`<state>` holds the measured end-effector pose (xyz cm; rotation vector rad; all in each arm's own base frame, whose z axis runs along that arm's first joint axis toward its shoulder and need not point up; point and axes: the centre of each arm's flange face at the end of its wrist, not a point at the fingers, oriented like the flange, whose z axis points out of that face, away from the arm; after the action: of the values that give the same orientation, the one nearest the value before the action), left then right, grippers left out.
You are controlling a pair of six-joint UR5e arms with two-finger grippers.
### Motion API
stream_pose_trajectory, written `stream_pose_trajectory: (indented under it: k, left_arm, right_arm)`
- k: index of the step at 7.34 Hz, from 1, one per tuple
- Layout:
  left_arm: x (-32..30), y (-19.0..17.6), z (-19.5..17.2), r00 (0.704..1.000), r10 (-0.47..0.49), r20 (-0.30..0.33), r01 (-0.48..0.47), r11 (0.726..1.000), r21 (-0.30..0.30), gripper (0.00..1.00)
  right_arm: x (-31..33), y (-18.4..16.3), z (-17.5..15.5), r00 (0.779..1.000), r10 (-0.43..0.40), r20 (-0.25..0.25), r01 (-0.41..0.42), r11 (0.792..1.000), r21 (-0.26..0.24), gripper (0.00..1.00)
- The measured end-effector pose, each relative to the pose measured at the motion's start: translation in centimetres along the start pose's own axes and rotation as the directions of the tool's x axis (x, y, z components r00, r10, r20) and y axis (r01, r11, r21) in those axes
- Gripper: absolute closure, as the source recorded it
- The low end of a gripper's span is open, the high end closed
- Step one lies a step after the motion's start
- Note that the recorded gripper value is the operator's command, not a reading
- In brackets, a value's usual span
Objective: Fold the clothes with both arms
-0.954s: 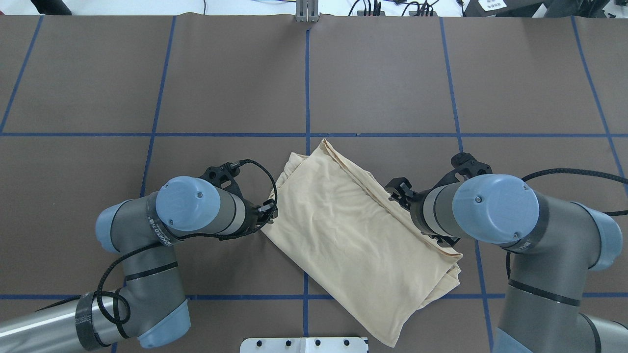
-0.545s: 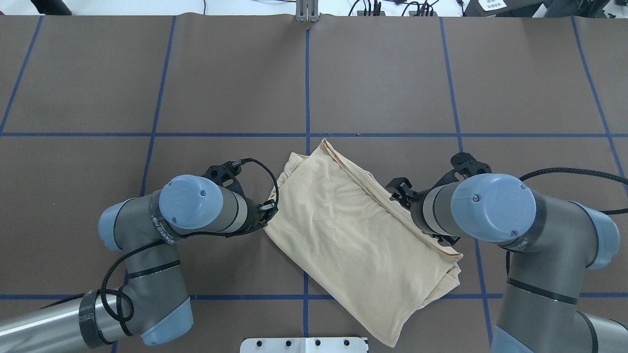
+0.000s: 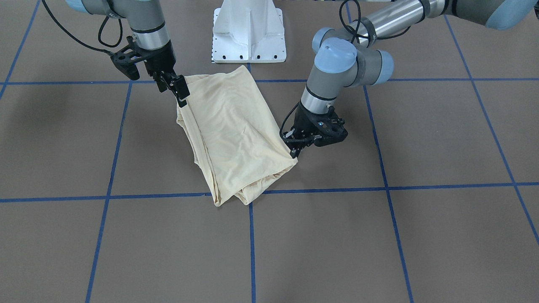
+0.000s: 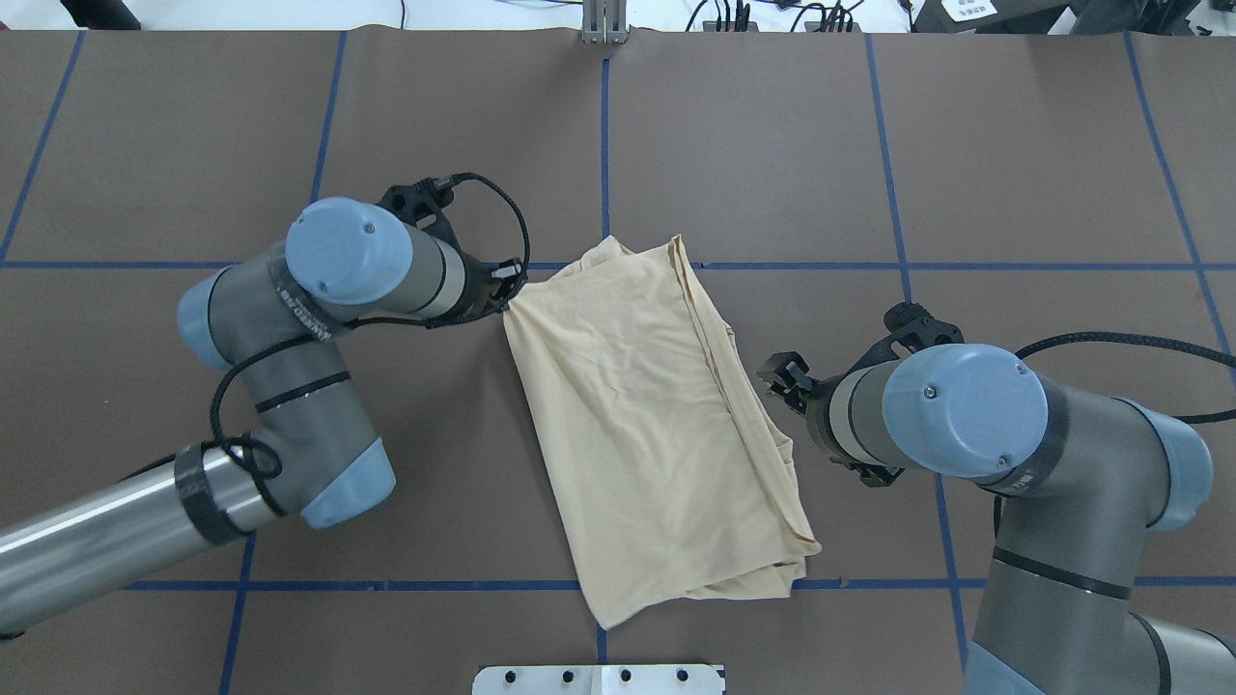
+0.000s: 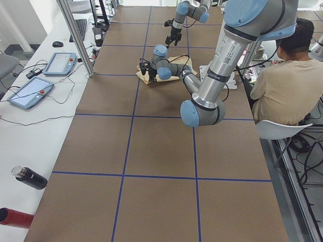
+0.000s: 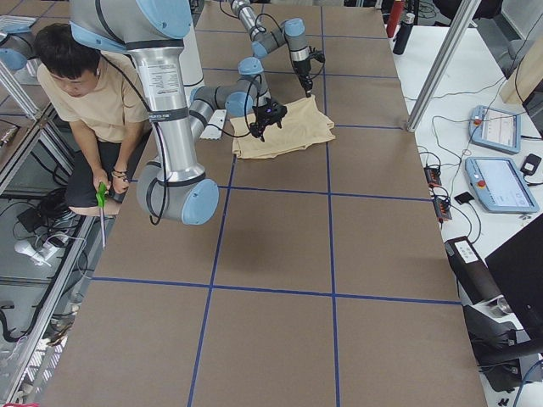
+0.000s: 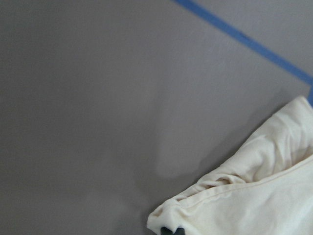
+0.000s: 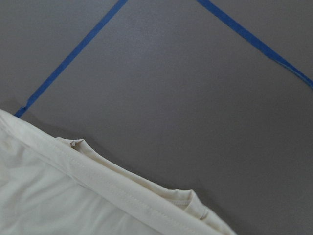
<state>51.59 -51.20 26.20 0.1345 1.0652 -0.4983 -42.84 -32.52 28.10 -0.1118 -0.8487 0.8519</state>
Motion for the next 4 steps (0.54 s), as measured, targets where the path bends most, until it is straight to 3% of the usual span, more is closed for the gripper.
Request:
stream_pose_trajectory:
  k: [1, 2, 4]
  left_arm:
    - [0.4, -4.8, 1.5, 0.999, 0.017, -0.033, -0.015, 0.998, 0.059, 0.68]
    - [0.0, -9.2, 1.9, 0.998, 0.05, -0.047, -0.044, 0.993, 0.111, 0.52]
    - [-0.5, -13.8, 0.1, 0.994, 0.089, -0.06, -0.078, 0.984, 0.157, 0.53]
  right_arm:
    - [-0.4, 0.6, 0.2, 1.0, -0.002, 0.004, 0.002, 1.0, -0.006, 0.0]
    - [-1.4, 2.0, 0.7, 1.0, -0.006, 0.008, 0.006, 1.0, -0.018, 0.0]
    - [-2.9, 7.0, 1.5, 1.0, 0.008, 0.022, -0.007, 0.999, -0.049, 0.0]
